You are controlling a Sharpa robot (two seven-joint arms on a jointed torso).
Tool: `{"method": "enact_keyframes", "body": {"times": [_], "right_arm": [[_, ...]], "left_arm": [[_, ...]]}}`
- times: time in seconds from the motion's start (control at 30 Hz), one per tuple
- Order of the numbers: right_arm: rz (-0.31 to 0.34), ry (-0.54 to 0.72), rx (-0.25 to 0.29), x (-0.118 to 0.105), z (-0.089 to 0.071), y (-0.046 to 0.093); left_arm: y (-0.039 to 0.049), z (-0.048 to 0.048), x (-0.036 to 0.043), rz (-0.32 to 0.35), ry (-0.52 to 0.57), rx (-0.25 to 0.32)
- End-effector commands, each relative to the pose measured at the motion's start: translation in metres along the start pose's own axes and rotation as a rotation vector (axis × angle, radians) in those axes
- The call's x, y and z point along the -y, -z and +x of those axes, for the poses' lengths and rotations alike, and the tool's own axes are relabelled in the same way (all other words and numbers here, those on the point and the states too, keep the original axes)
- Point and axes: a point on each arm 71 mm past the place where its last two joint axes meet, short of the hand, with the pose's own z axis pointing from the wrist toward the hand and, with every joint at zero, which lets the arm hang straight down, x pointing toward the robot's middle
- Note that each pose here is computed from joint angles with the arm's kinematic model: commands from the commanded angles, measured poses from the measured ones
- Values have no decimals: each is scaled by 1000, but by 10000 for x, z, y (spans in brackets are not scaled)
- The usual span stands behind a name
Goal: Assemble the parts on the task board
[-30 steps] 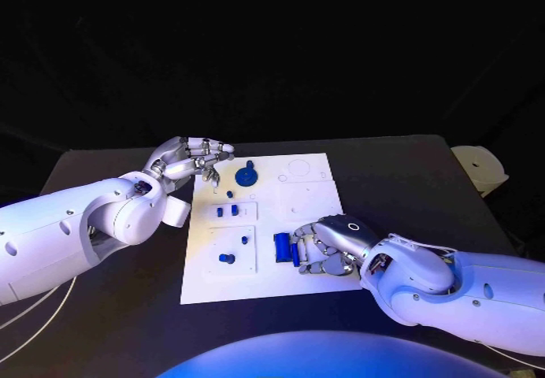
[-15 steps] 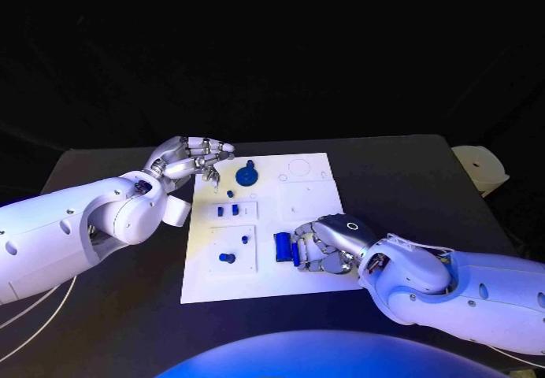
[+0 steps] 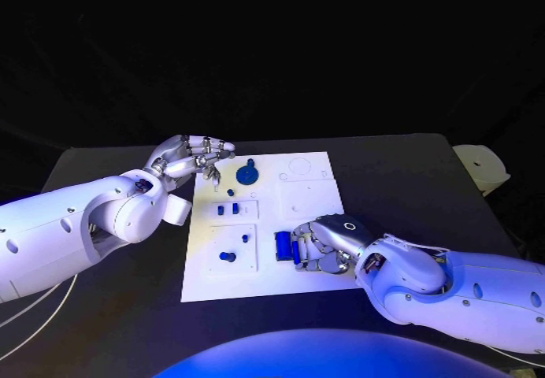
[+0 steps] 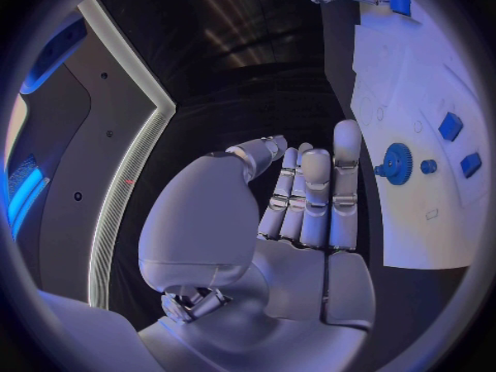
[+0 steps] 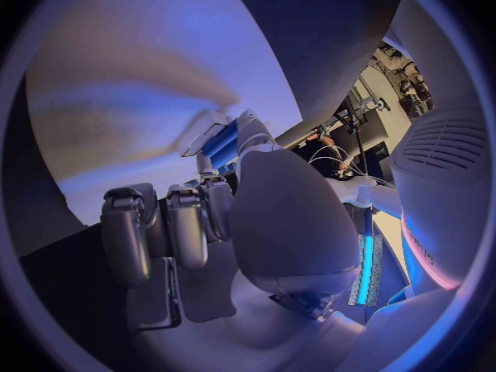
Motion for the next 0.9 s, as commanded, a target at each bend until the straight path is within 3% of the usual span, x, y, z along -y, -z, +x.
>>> {"method": "enact_keyframes", "body": {"times": [0.03,0.9], "right_arm": [[-2,8,1,-14,9,-1],[0,22,-2,-7,26,-14]], "left_arm": [[-4,24,9,6,5,-19],[-4,22,8,4,4,-17]]}}
